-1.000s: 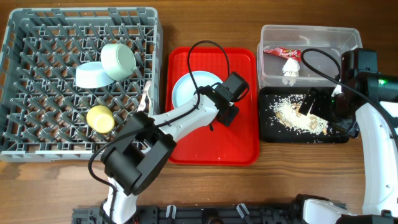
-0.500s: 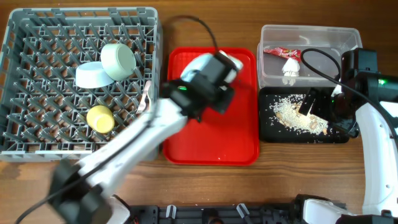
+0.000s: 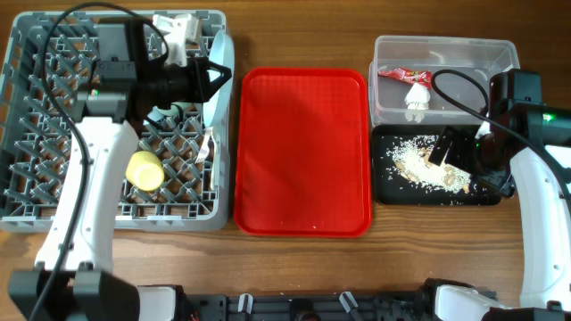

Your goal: Sort waste into correct bins and load items into the dishwasher rack

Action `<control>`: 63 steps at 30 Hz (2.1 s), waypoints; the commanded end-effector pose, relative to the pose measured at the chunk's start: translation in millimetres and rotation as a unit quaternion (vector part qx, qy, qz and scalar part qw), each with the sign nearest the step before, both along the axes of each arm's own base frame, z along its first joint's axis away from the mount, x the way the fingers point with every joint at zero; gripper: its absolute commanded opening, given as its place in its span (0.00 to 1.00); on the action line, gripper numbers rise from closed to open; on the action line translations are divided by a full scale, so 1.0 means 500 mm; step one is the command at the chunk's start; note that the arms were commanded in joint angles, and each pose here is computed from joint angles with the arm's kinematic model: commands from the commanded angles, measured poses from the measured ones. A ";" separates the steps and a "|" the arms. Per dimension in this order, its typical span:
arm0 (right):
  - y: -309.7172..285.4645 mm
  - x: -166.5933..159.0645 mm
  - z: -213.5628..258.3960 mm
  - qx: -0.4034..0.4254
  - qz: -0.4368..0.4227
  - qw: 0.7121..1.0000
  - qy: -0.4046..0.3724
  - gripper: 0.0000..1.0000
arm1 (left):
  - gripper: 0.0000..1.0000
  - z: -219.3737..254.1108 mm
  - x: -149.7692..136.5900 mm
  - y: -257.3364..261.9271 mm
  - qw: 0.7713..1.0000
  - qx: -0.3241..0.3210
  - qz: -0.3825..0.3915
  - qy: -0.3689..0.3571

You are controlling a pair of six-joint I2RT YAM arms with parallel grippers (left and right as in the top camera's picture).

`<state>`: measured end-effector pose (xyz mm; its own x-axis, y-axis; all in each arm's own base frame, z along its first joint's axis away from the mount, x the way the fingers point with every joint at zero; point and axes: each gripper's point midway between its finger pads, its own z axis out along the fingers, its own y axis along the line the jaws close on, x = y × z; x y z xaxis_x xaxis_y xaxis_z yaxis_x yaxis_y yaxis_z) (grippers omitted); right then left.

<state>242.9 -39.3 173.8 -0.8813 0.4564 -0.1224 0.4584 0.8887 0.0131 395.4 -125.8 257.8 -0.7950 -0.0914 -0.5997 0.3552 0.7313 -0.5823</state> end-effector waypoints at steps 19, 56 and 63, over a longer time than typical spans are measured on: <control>0.138 0.048 0.034 0.173 0.179 0.964 -0.090 1.00 | 1.00 -0.036 0.006 0.180 0.980 0.114 0.160 0.037; 0.119 -0.079 0.144 -0.017 0.153 0.914 -0.376 1.00 | 1.00 -0.069 -0.407 0.256 0.928 0.160 0.336 0.006; 0.119 -0.078 0.143 -0.017 0.153 0.914 -0.375 1.00 | 1.00 -0.069 -0.407 0.256 0.928 0.160 0.336 0.006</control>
<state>203.3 24.2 248.9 -0.6263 0.1754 -0.7596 0.0337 0.9795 0.1984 192.2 0.9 226.6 -0.6291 -0.3796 -0.6783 -0.2388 0.9248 -0.2961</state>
